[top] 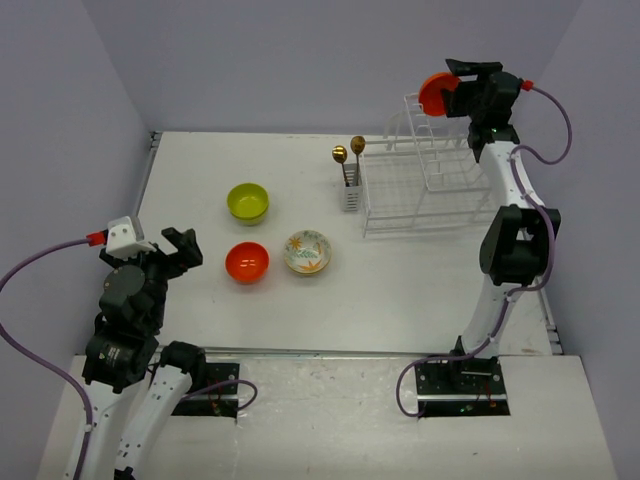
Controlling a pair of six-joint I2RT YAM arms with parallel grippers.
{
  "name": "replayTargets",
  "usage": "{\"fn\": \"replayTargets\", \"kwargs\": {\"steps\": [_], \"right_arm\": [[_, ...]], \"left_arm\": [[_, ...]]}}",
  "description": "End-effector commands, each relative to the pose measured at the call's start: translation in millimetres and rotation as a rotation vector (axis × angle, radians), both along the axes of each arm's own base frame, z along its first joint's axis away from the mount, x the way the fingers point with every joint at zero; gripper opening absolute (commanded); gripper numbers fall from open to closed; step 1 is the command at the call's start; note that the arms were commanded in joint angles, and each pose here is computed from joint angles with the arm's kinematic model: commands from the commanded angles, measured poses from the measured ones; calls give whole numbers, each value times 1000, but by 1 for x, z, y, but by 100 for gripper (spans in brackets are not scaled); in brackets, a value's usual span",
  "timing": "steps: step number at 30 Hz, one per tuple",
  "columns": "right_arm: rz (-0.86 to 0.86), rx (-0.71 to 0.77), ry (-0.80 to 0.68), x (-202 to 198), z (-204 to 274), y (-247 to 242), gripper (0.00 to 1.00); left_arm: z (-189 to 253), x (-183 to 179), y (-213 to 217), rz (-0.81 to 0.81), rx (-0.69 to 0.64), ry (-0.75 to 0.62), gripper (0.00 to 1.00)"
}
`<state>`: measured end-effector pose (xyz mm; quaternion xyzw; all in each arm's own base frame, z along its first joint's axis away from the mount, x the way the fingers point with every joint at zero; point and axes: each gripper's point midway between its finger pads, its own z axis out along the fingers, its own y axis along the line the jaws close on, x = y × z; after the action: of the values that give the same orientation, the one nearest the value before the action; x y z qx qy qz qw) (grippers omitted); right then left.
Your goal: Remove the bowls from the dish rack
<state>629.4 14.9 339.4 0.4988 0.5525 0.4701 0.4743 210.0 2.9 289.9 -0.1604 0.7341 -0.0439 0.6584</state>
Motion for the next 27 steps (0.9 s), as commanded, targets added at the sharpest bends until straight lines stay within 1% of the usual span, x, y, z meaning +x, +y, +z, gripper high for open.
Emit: {"fn": "replayTargets", "kwargs": {"steps": [1, 4, 5, 7, 13, 18, 19, 26, 27], "right_arm": [[-25, -36, -42, 5, 27, 3, 78], [-29, -38, -27, 9, 22, 6, 67], [-33, -37, -20, 10, 20, 5, 65], [-42, -38, -17, 11, 18, 4, 60], [-30, -40, -25, 15, 17, 9, 37], [-22, -45, -29, 16, 14, 16, 31], [-21, -53, -29, 15, 14, 17, 27], [-21, -46, -41, 8, 8, 18, 11], [-21, -46, -42, 7, 8, 18, 6]], "left_arm": [[8, 3, -3, -17, 12, -37, 100], [9, 2, -1, -9, 10, -42, 100], [10, 1, 0, -6, 8, -45, 100], [10, 1, 0, -4, 7, -48, 100], [11, -1, 1, -1, 6, -54, 100], [13, -2, 1, -3, 2, -65, 100], [13, -2, 1, -4, 1, -67, 100], [13, -2, -1, -12, 1, -70, 100], [13, -3, -1, -13, 0, -71, 100]]}}
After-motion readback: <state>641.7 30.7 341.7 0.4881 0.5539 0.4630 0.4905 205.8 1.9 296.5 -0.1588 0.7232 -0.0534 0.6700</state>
